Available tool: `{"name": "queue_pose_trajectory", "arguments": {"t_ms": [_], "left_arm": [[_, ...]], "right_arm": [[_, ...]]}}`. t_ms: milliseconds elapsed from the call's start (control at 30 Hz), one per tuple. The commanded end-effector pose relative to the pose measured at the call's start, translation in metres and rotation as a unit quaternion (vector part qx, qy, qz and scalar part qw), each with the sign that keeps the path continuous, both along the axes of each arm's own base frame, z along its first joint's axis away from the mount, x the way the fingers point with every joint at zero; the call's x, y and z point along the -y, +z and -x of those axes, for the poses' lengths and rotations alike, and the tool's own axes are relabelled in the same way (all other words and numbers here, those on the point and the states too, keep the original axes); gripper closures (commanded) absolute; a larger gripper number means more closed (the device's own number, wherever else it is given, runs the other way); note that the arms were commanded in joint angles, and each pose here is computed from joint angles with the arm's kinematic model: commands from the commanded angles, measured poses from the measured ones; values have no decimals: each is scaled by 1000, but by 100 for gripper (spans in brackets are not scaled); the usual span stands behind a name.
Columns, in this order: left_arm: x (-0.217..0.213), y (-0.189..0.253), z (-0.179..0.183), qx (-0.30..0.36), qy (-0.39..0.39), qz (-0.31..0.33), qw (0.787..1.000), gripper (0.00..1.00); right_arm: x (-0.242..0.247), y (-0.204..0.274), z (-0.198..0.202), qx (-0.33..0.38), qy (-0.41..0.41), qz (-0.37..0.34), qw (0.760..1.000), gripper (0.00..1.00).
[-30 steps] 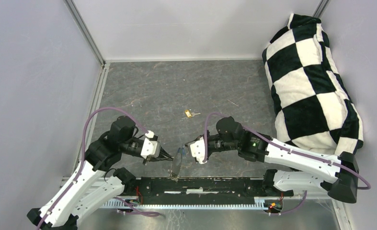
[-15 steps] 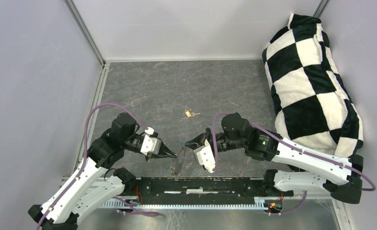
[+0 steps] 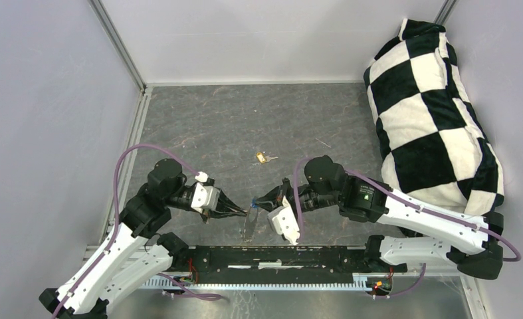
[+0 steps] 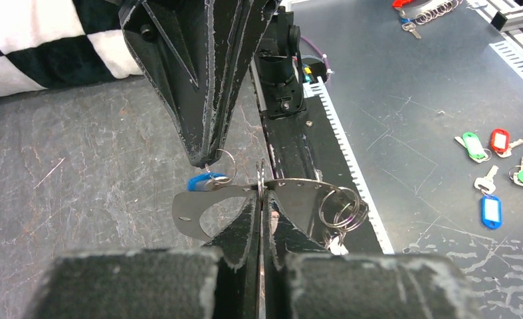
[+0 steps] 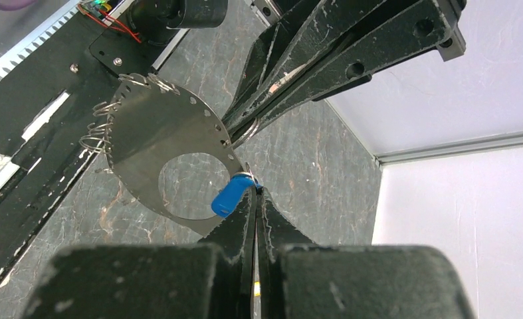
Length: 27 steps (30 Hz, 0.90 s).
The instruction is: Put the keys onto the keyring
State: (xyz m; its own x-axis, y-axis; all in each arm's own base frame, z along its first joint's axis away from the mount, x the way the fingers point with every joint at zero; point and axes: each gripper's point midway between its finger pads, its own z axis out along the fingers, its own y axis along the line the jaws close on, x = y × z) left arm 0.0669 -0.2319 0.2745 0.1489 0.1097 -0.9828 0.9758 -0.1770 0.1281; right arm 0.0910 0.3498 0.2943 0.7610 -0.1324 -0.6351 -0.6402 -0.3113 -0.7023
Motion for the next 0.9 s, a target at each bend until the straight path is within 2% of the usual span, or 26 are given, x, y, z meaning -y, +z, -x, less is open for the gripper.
{"name": "queue_pose_trajectory", "arguments": {"t_ms": [0, 867], "left_arm": [[0, 7, 7, 1, -16, 9, 1000, 98], [1, 4, 0, -18, 7, 0, 1000, 98]], "right_arm": [[-7, 22, 5, 18, 17, -24, 999, 99], [-3, 29, 16, 39, 25, -26, 999, 99]]}}
